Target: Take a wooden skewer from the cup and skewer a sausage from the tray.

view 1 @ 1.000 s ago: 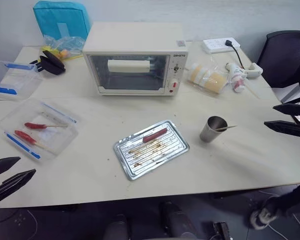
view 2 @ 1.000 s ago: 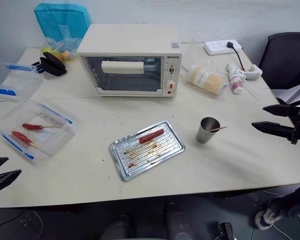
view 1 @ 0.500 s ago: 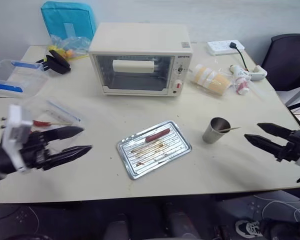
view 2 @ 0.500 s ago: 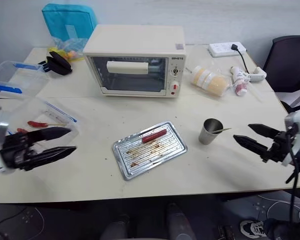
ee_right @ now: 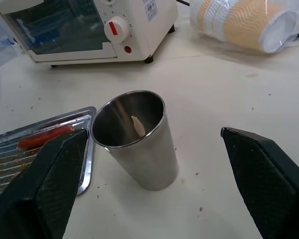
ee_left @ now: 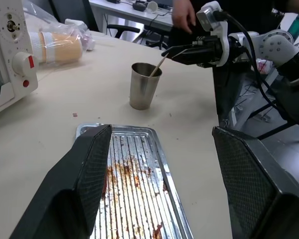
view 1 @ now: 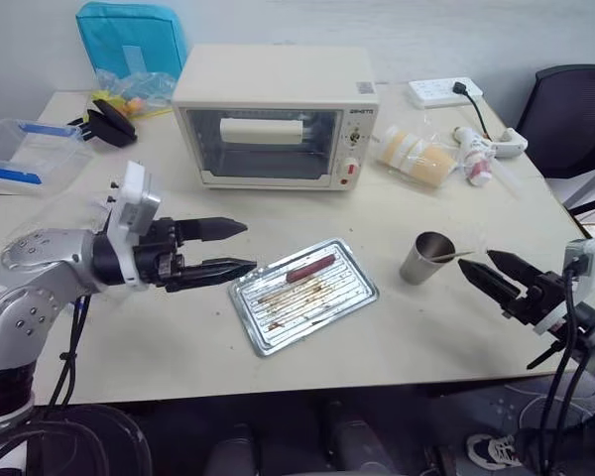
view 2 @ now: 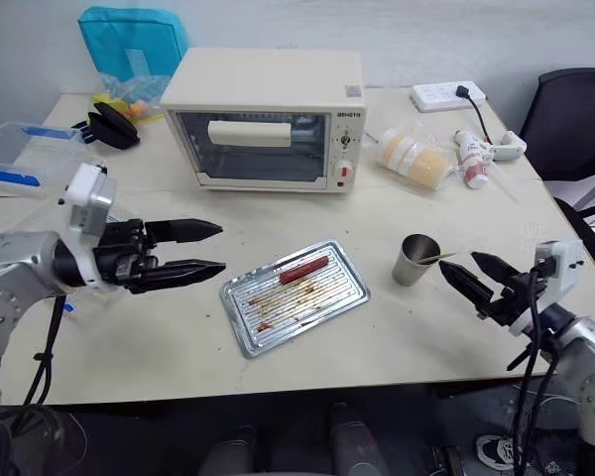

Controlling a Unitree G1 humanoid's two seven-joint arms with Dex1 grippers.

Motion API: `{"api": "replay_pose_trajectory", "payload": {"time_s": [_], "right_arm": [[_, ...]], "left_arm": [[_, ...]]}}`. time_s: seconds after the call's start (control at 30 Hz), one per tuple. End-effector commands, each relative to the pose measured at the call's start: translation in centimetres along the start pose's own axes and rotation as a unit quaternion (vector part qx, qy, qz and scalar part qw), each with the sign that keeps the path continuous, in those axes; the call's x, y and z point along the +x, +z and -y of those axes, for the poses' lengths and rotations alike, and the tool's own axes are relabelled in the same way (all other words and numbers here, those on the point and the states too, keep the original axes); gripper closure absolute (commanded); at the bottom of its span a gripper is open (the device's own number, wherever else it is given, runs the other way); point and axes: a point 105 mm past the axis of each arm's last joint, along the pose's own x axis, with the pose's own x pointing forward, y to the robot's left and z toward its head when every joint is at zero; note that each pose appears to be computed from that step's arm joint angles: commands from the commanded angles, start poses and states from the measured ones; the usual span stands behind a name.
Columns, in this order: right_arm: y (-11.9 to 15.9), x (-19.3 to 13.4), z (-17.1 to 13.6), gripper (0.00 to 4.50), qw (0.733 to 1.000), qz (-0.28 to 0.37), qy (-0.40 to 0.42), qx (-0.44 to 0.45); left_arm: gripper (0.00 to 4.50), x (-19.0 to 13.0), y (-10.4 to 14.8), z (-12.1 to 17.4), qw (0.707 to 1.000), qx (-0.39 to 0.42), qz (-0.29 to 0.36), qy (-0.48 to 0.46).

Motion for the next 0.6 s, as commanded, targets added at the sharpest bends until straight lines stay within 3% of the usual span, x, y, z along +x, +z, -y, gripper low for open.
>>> {"api": "replay_pose_trajectory", "payload": {"time_s": [0.03, 0.1, 0.2, 0.5, 0.6], "right_arm": [[1.4, 0.6, -1.0, 0.08, 0.999, 0.032, 0.016, -0.015], [1.2, 1.0, -0.9, 0.08, 0.999, 0.035, 0.014, -0.012], [1.0, 1.8, -0.9, 0.68, 0.999, 0.041, 0.015, -0.005], [0.8, 2.0, -1.1, 3.72, 0.999, 0.041, 0.022, 0.000], [0.8, 2.1, -1.1, 3.72, 0.999, 0.044, 0.022, -0.002]], "left_arm": [[1.07, 0.1, 0.8, -0.2, 1.000, 0.019, 0.008, -0.002], [1.07, 0.2, 0.8, -0.3, 1.000, 0.020, 0.009, -0.002], [1.07, 0.5, 0.9, -0.4, 1.000, 0.021, 0.012, -0.002], [1.07, 0.6, 1.2, -0.5, 1.000, 0.026, 0.016, -0.001], [1.07, 0.6, 1.2, -0.6, 1.000, 0.027, 0.016, -0.001]]}}
